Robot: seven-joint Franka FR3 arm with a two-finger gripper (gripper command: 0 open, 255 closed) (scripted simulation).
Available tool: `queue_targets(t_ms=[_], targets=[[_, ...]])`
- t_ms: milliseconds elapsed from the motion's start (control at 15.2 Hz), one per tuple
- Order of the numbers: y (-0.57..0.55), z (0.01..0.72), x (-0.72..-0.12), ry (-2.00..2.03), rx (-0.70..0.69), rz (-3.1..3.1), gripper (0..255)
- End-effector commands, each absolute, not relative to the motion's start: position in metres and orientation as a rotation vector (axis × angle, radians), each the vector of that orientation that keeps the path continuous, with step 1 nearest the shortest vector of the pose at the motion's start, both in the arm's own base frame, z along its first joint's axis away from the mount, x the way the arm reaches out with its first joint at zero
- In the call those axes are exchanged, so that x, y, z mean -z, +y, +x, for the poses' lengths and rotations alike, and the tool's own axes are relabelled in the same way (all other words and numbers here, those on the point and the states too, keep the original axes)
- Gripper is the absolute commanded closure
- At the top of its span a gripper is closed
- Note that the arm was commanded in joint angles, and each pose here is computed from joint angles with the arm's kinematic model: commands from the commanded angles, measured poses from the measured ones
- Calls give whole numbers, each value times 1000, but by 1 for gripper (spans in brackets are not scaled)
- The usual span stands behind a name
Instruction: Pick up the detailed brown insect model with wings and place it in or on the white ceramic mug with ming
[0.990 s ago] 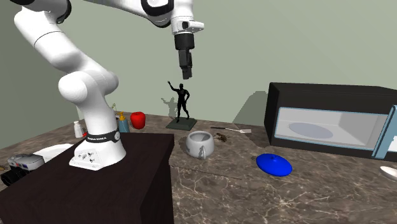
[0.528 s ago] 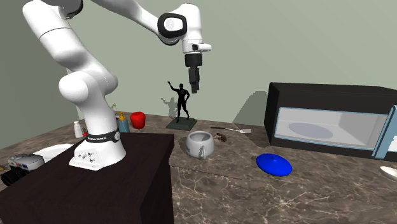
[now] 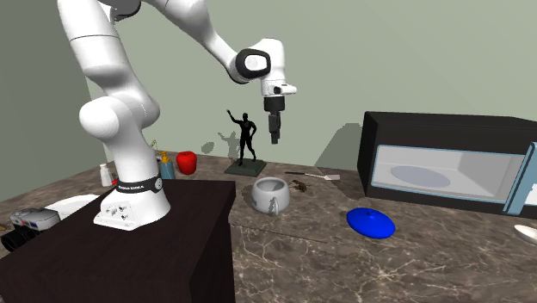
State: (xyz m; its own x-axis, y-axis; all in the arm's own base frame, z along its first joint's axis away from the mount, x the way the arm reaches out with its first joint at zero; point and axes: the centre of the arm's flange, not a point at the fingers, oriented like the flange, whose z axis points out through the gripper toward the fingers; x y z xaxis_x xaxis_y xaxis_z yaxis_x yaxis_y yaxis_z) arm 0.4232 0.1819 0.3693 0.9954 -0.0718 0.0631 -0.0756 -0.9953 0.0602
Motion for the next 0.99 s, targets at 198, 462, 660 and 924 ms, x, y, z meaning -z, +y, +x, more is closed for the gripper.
queue_targets(t_ms=[198,462,660,924], targets=[[225,448,-317,-139,-84,3068,0],[255,467,-277,-157,-75,3060,0],[277,482,-247,-171,-69,3054,0],[307,501,-206,-189,-61,3045,0]])
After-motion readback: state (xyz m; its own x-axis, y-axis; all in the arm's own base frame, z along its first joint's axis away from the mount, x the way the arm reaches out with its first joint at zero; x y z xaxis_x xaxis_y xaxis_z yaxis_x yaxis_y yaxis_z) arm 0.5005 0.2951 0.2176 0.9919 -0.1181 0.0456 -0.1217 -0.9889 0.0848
